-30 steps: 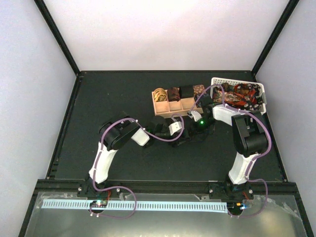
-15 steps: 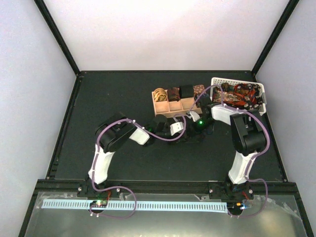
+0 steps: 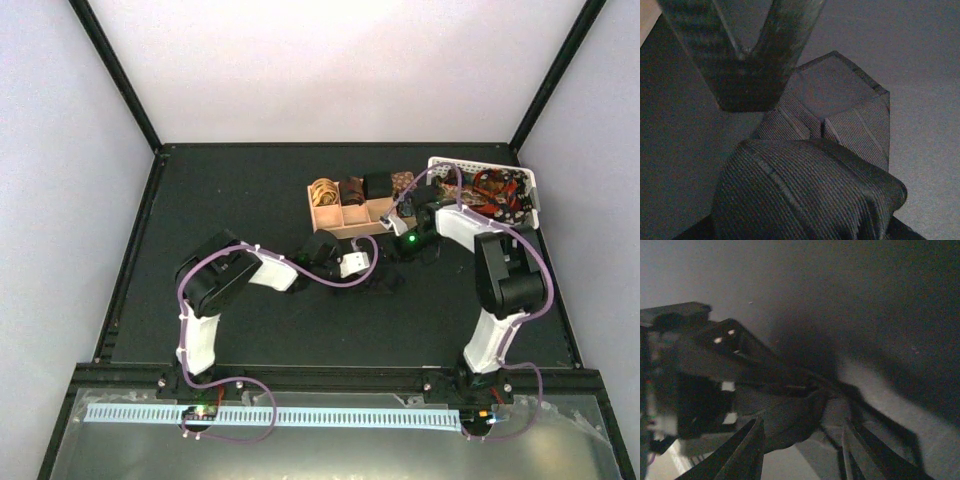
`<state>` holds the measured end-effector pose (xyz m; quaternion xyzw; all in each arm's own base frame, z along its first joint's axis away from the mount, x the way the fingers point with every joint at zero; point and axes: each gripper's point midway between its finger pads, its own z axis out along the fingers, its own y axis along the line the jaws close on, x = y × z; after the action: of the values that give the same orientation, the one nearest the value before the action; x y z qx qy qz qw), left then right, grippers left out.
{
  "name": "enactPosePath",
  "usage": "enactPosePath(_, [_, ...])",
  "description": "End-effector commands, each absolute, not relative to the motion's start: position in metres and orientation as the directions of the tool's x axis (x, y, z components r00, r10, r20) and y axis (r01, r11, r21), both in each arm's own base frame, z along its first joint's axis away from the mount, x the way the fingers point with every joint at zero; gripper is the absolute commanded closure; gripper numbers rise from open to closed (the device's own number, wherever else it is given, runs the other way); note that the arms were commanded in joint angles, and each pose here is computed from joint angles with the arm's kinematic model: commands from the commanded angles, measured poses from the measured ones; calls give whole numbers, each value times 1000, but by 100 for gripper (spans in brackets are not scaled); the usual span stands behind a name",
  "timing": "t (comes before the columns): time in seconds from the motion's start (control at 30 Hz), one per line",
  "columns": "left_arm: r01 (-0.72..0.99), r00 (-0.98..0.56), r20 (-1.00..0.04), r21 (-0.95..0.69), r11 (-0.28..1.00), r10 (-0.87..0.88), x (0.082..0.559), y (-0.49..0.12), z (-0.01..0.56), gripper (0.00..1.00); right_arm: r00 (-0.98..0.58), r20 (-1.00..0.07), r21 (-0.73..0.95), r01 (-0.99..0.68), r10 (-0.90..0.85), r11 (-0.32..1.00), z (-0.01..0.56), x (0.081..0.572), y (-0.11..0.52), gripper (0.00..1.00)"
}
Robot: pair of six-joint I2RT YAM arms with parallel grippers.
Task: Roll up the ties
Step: Roll the tie at the center of the board.
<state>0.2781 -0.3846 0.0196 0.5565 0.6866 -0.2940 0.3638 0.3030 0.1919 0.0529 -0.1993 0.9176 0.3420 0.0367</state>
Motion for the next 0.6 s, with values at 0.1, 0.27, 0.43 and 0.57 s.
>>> enactPosePath(0.1, [979,-171,-712,-43,201,681,262,-363,-20,57,-922,-208,718,-370,-326,589,80,280,214,54])
enactPosePath(0.27, [978,-174,-696,-42,202,697,263,-362,-24,55,-929,-143,703,-338,-342,625,57,275,213,54])
enactPosePath(0.43, [978,-174,-698,-42,204,694,264,-363,-24,54,-929,-101,685,-325,-356,652,42,270,208,65])
enactPosePath(0.57, [979,-170,-703,-40,201,691,265,-365,-22,52,-921,-89,652,-342,-380,677,37,268,201,87])
